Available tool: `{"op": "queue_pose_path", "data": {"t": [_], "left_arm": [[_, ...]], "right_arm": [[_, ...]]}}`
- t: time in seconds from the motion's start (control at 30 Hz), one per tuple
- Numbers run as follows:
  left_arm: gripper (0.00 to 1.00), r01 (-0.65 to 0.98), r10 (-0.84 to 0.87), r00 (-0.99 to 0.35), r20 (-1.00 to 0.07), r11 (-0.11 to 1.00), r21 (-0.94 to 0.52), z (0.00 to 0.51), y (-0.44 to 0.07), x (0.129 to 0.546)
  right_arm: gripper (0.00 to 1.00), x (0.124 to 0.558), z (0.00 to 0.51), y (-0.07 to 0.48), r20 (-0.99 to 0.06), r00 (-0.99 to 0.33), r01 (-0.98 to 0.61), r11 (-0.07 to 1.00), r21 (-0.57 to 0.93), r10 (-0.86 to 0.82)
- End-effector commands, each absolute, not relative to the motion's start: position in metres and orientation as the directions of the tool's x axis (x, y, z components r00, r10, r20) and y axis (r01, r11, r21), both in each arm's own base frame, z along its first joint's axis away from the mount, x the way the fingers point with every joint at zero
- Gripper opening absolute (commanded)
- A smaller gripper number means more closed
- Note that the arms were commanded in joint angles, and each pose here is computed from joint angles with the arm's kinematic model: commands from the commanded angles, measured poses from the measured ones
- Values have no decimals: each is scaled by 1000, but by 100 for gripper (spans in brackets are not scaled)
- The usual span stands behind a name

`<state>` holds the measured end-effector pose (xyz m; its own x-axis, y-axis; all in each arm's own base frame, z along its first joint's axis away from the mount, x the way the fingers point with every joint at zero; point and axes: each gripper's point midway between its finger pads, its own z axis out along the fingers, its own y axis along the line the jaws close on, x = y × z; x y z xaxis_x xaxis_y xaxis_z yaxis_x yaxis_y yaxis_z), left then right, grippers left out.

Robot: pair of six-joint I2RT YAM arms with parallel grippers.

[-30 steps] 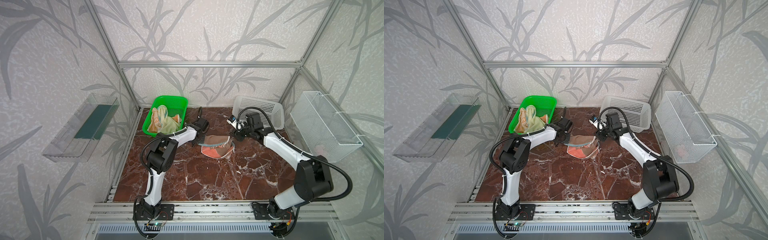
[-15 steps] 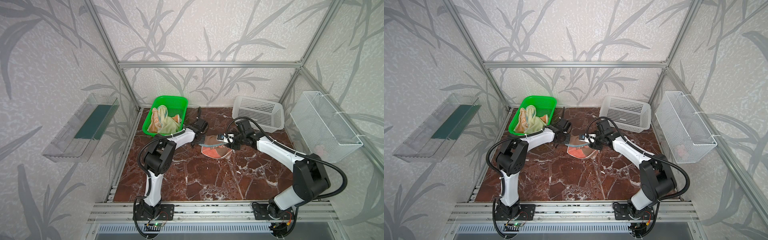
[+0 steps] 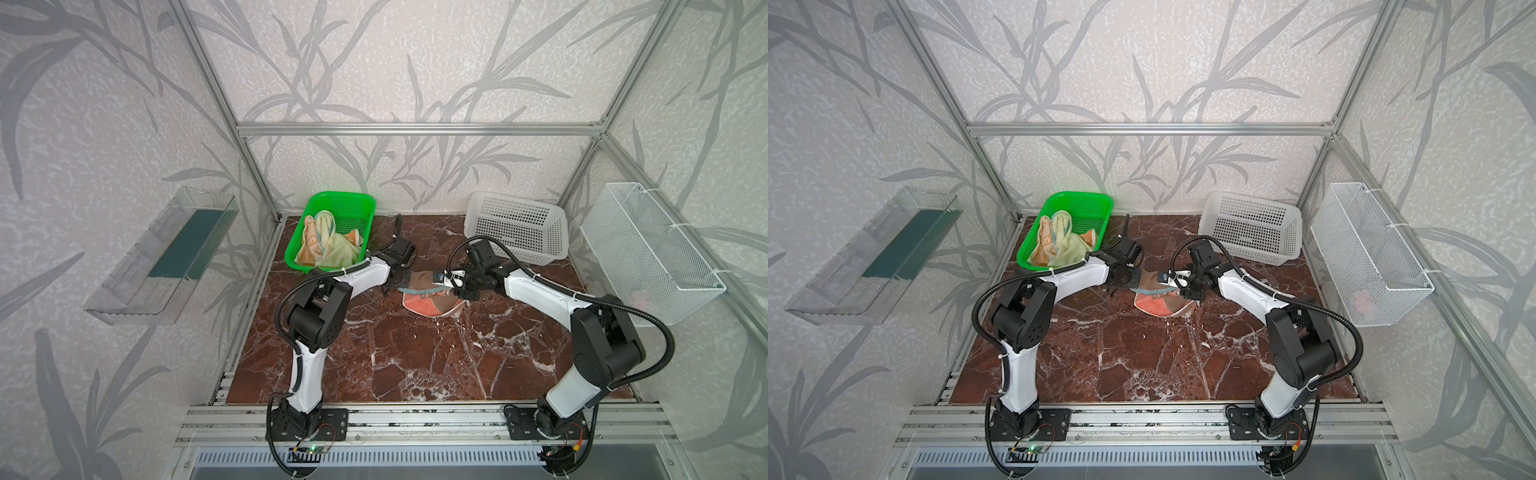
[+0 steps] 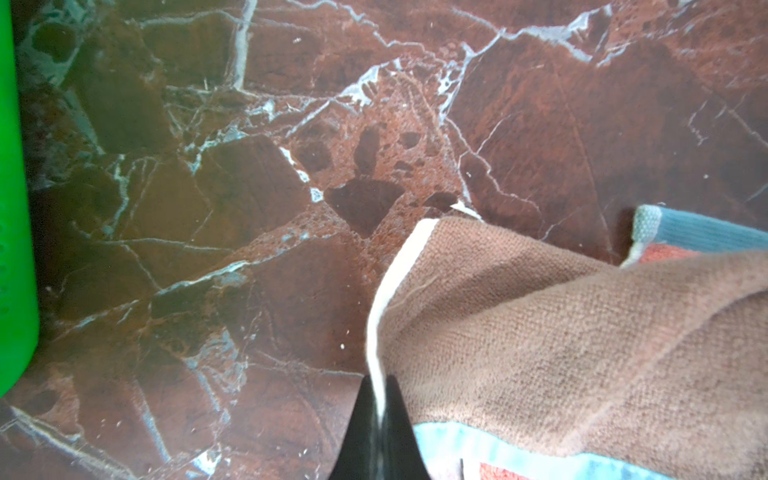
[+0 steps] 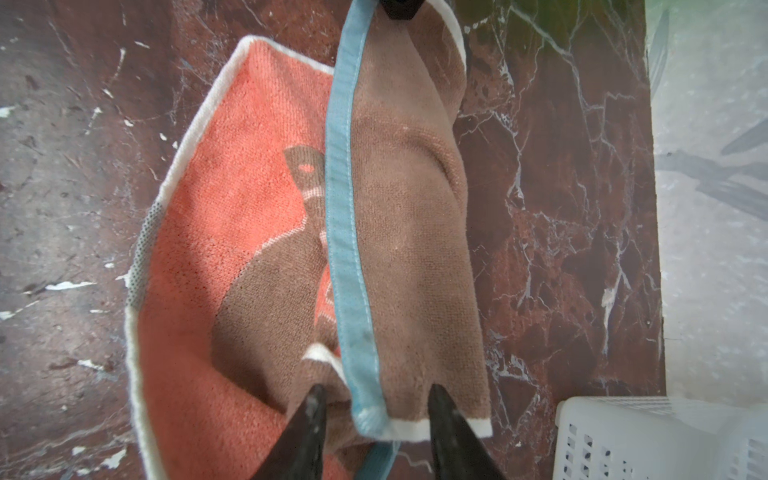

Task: Fold and stack the towels

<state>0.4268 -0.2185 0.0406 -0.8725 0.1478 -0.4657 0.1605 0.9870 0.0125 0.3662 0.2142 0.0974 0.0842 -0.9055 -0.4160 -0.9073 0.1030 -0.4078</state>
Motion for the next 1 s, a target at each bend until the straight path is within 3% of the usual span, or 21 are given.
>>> {"op": "queue_pose_path", "data": {"t": [0.0,0.13,0.33,0.6,0.77,0.87,0.97], "left_arm": [[0,159,136,-858,-496,987,-5,60,-218,427],[0,160,136,-858,-495,987,-6,60,-218,427],[0,161,136,-858,-495,987,-7,60,-219,426],[0,164,141,-858,-494,986,-5,60,-218,426],[0,168,148,-857,-493,986,4,60,-216,425],[0,176,163,-856,-491,984,20,59,-213,423],[17,196,189,-849,-494,980,38,60,-211,422]], "right_arm": [[41,372,105,219,-414,118,-898,81,-432,-902],[38,373,109,221,-425,125,-898,81,-433,-896],[23,375,108,222,-424,124,-902,76,-424,-897],[22,372,93,223,-414,117,-925,52,-375,-903],[2,372,86,222,-405,112,-929,50,-368,-908],[0,373,86,219,-410,101,-926,65,-372,-907],[0,373,90,217,-438,88,-923,92,-374,-895]]}}
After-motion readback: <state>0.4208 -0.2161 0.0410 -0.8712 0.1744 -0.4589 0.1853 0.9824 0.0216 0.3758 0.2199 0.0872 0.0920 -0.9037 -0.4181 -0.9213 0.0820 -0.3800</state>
